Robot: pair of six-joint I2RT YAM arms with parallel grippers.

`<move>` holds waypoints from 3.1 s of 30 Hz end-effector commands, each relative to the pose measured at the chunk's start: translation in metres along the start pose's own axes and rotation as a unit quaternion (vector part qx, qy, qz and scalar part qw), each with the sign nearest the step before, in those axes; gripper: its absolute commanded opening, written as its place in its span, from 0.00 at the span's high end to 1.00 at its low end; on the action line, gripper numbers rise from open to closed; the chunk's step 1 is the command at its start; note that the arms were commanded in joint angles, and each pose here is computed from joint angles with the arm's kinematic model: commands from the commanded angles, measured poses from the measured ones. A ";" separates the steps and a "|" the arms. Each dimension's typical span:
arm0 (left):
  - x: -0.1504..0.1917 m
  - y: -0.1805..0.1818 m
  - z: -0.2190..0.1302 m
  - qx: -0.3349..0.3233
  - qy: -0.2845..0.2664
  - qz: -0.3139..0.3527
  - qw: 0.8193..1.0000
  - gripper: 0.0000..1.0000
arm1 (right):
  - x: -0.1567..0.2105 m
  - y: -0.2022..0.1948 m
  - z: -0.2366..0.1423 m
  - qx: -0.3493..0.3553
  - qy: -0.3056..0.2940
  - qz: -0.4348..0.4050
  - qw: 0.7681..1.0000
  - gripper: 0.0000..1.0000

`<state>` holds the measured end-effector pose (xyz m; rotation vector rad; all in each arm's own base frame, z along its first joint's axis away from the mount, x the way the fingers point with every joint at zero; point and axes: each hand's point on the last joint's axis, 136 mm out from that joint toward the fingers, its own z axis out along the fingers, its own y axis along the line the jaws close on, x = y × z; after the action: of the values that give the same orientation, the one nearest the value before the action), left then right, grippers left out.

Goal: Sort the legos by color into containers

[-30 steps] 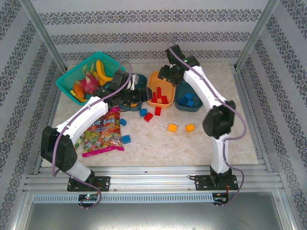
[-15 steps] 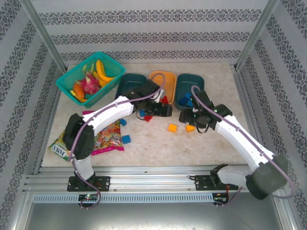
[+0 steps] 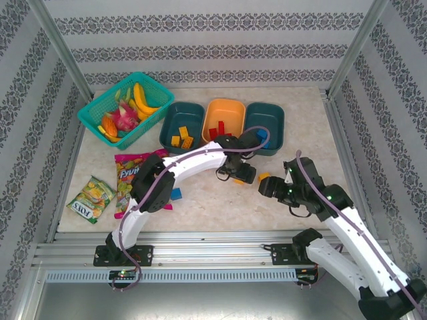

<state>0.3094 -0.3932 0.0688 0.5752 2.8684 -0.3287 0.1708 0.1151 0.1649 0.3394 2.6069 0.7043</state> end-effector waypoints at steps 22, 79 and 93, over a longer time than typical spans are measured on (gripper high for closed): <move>-0.035 0.018 -0.022 -0.062 -0.050 -0.011 0.997 0.60 | 0.005 0.010 -0.032 -0.055 -0.034 -0.002 0.998 0.25; -0.129 0.270 -0.138 0.005 -0.162 -0.339 0.927 0.31 | -0.090 0.173 0.101 -0.119 0.011 -0.194 0.974 0.23; 0.080 0.250 -0.223 -0.033 -0.210 -0.387 0.897 0.28 | 0.048 0.213 0.190 -0.022 0.161 -0.319 0.934 0.14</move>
<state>0.3333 -0.1006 0.2238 -0.5561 2.5396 -0.4435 0.2400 0.3952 0.1252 -0.7356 2.6600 0.7423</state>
